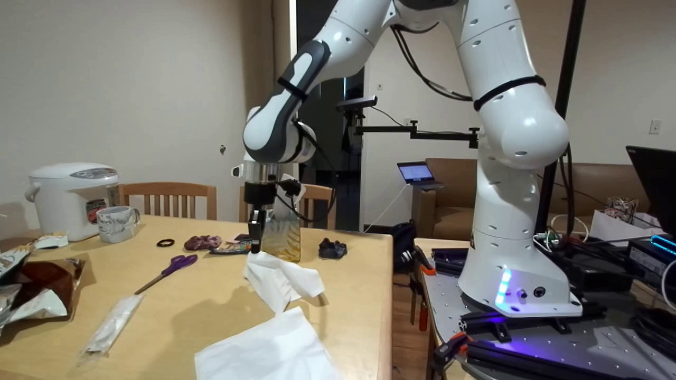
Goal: Remove a tissue from the box and put it on the table
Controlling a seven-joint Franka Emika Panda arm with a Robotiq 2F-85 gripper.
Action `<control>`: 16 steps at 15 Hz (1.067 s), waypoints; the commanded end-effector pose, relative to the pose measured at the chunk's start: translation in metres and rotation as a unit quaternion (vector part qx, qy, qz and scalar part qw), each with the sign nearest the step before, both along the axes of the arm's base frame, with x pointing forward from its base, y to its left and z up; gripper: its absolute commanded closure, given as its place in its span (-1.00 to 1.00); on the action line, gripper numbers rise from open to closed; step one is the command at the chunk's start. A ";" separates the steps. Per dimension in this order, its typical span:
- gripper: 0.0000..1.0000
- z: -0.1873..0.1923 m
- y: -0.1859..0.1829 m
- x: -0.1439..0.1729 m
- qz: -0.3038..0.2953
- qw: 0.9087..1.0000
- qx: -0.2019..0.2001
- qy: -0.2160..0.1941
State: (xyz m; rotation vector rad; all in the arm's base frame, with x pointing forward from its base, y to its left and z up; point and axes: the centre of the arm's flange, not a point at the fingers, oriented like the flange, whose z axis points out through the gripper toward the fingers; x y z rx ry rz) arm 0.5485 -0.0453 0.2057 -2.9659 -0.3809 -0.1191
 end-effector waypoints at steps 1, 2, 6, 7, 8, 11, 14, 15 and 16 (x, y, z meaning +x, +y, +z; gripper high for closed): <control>1.00 -0.031 0.006 0.000 0.007 1.000 -0.008 -0.012; 1.00 -0.036 0.009 -0.007 0.004 1.000 -0.014 -0.011; 1.00 -0.054 0.025 -0.025 0.002 1.000 0.000 -0.021; 1.00 -0.059 0.029 -0.025 0.003 1.000 0.003 -0.024; 1.00 -0.063 0.037 -0.025 0.001 1.000 0.004 -0.030; 1.00 -0.072 0.053 -0.021 -0.014 0.998 0.029 -0.054; 1.00 -0.086 0.060 -0.017 -0.021 0.997 0.045 -0.052; 1.00 -0.088 0.060 -0.018 -0.021 0.997 0.050 -0.051; 1.00 -0.090 0.059 -0.017 -0.018 0.997 0.051 -0.050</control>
